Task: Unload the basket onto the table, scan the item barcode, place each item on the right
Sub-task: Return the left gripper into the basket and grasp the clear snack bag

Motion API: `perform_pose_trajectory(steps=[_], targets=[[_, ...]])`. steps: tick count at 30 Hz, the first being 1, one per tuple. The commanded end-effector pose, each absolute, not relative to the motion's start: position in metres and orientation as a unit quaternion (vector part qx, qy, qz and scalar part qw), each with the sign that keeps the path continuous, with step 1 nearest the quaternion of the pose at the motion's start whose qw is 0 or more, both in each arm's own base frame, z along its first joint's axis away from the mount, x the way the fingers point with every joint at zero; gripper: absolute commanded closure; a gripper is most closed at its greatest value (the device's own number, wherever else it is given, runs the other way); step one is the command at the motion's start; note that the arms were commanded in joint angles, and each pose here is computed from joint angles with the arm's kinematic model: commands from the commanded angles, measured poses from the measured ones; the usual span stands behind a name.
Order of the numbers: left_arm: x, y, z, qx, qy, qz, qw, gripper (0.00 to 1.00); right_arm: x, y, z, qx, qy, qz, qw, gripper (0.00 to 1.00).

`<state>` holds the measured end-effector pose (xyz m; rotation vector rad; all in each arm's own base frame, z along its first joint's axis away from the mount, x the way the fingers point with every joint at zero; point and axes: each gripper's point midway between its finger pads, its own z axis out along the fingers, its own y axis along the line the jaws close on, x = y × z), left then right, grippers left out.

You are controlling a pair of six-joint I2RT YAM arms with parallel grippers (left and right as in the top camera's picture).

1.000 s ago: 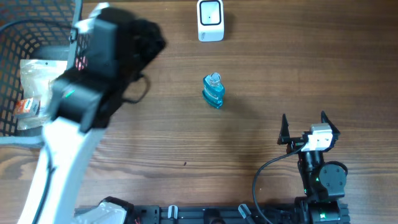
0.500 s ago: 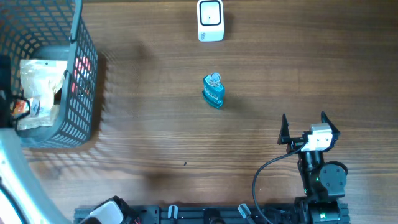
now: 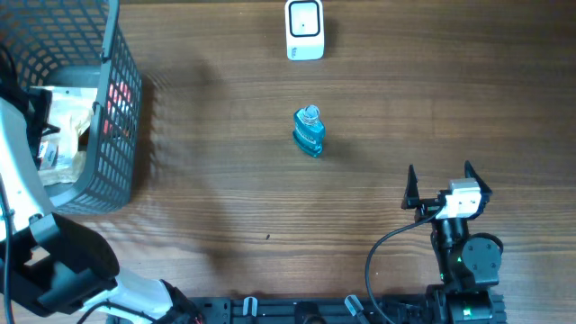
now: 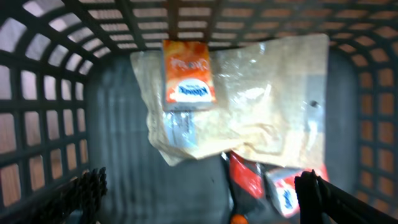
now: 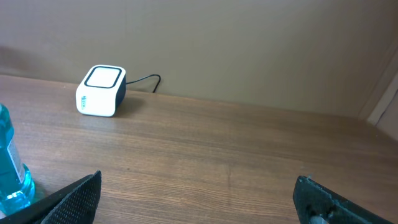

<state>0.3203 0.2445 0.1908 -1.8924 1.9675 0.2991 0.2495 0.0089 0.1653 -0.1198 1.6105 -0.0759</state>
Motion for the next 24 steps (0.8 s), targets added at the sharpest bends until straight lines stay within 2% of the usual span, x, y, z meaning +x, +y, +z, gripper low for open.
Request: perform_pose_trajectory(steps=[1, 5, 12, 14, 15, 16, 17, 24], targets=[[0.308, 0.263, 0.178, -0.681, 0.690, 0.169, 0.177, 0.02, 0.249, 0.011, 0.167, -0.060, 0.717, -0.032, 0.693, 0.00], [0.310, 0.254, 0.148, -0.681, 0.703, 0.154, 0.137, 0.04, 0.249, 0.011, 0.167, -0.060, 0.717, -0.032, 0.693, 0.00], [0.313, 0.255, 0.123, -0.680, 0.706, 0.154, 0.124, 0.09, 0.249, 0.011, 0.167, -0.060, 0.717, -0.032, 0.693, 0.00], [0.309, 0.253, 0.108, -0.679, 0.709, 0.158, 0.106, 0.21, 0.249, 0.011, 0.167, -0.060, 0.717, -0.032, 0.694, 0.00], [0.309, 0.253, 0.102, -0.678, 0.710, 0.159, 0.101, 0.36, 0.249, 0.011, 0.167, -0.060, 0.717, -0.032, 0.693, 0.00], [0.308, 0.252, 0.099, -0.678, 0.711, 0.159, 0.099, 0.45, 0.249, 0.011, 0.167, -0.060, 0.717, -0.032, 0.693, 0.00], [0.307, 0.252, 0.096, -0.678, 0.711, 0.160, 0.096, 0.49, 0.249, 0.011, 0.167, -0.060, 0.717, -0.032, 0.693, 0.00], [0.302, 0.246, 0.059, -0.678, 0.712, 0.154, 0.095, 0.41, 0.249, 0.011, 0.167, -0.060, 0.717, -0.032, 0.693, 0.00]])
